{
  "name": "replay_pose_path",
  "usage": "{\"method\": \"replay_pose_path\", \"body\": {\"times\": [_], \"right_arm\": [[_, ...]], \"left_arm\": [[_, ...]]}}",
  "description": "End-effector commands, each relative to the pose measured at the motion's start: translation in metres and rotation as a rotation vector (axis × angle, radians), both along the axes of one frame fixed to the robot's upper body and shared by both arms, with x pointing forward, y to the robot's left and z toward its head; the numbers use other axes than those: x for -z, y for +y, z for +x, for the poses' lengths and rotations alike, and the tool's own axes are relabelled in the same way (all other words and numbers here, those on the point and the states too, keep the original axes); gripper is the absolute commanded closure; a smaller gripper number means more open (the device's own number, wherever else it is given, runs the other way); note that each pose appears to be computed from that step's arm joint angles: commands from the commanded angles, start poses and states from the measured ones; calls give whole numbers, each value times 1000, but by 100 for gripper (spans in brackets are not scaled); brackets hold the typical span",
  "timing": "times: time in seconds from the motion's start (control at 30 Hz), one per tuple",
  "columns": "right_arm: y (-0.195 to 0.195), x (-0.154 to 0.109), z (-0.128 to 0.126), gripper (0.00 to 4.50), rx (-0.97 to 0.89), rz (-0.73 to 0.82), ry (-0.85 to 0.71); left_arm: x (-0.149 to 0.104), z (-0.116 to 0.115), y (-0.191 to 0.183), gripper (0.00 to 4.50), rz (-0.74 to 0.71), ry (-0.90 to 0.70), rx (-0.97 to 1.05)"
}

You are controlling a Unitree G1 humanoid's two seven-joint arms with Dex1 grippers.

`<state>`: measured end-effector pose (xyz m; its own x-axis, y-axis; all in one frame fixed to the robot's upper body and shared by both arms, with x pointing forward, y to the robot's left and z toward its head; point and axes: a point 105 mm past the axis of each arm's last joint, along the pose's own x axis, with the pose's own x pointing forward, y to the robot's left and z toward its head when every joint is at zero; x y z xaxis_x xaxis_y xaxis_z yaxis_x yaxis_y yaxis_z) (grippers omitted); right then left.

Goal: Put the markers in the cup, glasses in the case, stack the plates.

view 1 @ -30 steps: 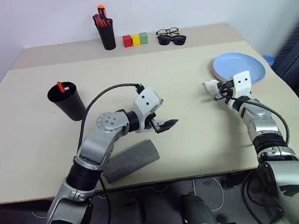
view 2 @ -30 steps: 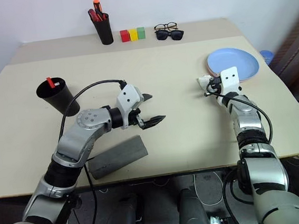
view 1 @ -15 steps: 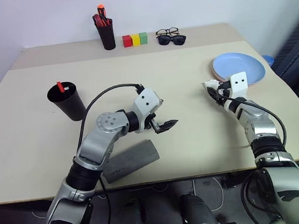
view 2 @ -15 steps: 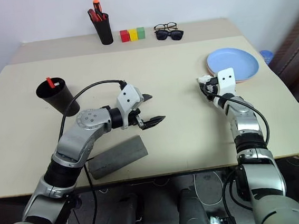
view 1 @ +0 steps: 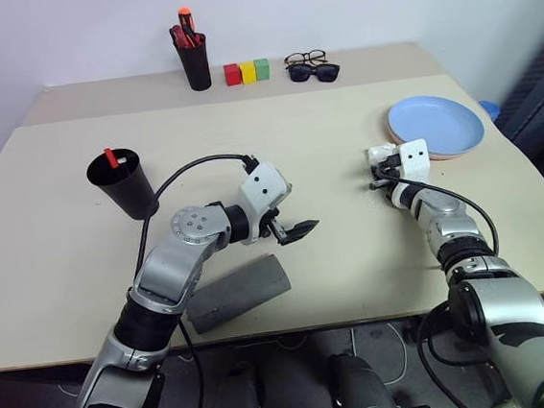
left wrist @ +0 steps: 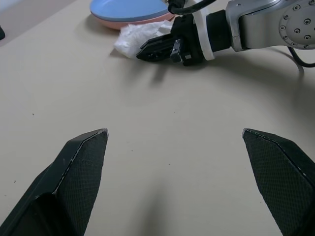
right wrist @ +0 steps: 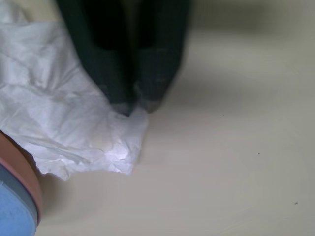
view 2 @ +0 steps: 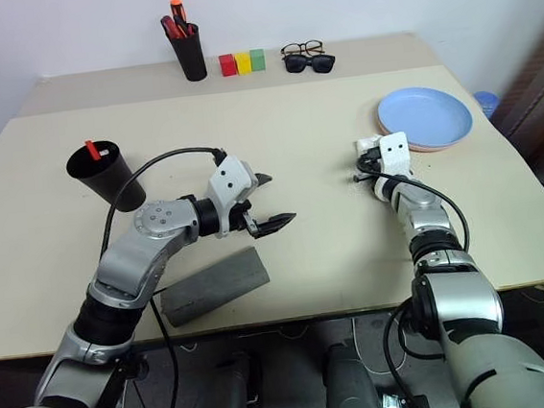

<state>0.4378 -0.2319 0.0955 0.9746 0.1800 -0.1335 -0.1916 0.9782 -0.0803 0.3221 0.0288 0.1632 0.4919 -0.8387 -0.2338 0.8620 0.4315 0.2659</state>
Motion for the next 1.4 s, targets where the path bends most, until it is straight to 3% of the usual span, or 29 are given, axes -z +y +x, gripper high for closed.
{"method": "replay_pose_path", "body": {"times": [0.03, 0.1, 0.4, 0.57, 0.67, 0.77, 0.9, 1.03, 1.2, 1.4], "right_arm": [[-3, -22, 5, 443, -1, -19, -70], [-6, -30, 4, 443, -6, -36, -102], [-47, -111, 3, 443, 68, -147, -291], [-74, -127, 5, 443, 149, -203, -268], [-88, -126, 5, 361, 203, -221, -230], [-92, -129, 5, 220, 232, -262, -228], [-91, -146, 4, 220, 217, -278, -304], [-80, -156, -5, 220, 84, -273, -391], [-58, -141, -37, 220, -187, -240, -385], [-34, -102, -115, 220, -408, -216, -220]], "left_arm": [[-13, -3, 2, 0, -36, -39, 1], [-14, -5, 2, 0, -55, -38, 6], [-22, -5, -10, 0, -147, -7, 34], [-28, -2, -16, 0, -165, -16, 41], [-28, -2, -16, 0, -165, -17, 42], [-26, -3, -15, 0, -162, -14, 34], [-23, -3, -11, 0, -173, -6, 15], [-23, -2, -6, 0, -237, -7, -8], [-21, -2, 11, 0, -326, -12, -69], [-25, -4, 50, 0, -444, -94, -224]]}}
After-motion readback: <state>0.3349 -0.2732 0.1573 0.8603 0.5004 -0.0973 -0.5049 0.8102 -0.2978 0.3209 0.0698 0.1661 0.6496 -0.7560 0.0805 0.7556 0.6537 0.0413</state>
